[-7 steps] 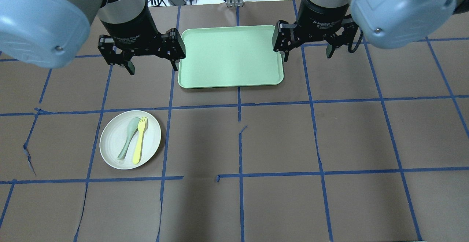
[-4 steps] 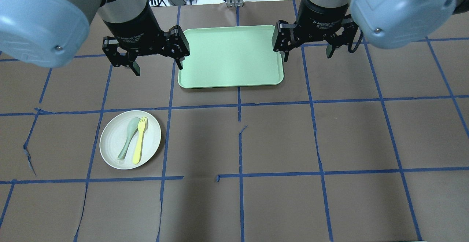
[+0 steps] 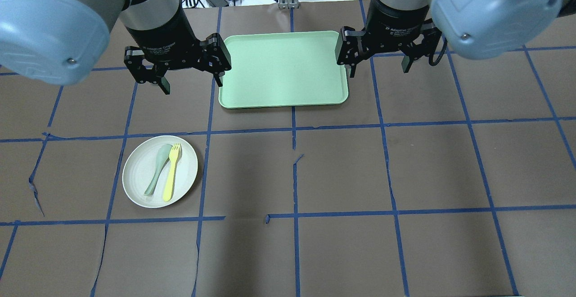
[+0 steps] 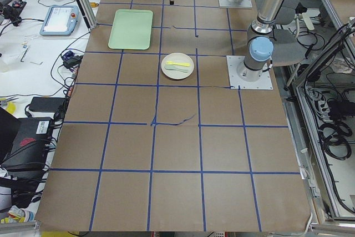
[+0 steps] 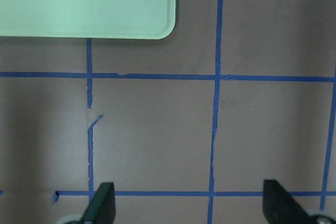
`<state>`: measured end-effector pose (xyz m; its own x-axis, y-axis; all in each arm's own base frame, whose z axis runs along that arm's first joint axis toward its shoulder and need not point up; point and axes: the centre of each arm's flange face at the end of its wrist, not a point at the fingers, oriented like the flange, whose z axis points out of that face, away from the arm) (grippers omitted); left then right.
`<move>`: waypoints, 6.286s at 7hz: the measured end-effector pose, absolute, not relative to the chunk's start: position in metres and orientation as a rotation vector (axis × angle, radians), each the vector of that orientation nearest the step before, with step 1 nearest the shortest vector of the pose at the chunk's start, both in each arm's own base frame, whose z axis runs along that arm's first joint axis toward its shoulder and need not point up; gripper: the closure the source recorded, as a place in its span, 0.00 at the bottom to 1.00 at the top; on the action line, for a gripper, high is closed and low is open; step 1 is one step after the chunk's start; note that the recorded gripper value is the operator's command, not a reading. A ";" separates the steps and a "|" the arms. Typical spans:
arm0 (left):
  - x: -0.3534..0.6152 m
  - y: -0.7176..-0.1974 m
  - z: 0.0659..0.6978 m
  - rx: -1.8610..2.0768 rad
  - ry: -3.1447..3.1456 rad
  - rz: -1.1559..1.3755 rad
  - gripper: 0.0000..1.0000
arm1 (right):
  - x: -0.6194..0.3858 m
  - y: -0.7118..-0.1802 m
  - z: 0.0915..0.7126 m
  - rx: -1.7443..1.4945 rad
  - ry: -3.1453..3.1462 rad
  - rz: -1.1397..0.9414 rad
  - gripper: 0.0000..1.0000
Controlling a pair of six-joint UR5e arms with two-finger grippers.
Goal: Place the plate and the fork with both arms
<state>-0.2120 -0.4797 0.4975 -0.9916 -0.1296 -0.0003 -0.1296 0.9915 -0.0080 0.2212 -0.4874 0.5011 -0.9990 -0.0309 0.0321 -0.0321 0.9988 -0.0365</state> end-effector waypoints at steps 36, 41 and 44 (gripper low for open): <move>0.072 -0.471 0.199 -0.062 3.342 -0.045 1.00 | 0.225 -0.486 0.495 0.060 -3.114 0.045 0.00; -0.051 -0.628 0.252 -0.152 3.611 -0.234 1.00 | 0.226 -0.487 0.495 0.062 -3.114 0.046 0.00; -0.149 -0.709 0.218 -0.061 3.560 -0.179 1.00 | 0.226 -0.487 0.496 0.062 -3.114 0.049 0.00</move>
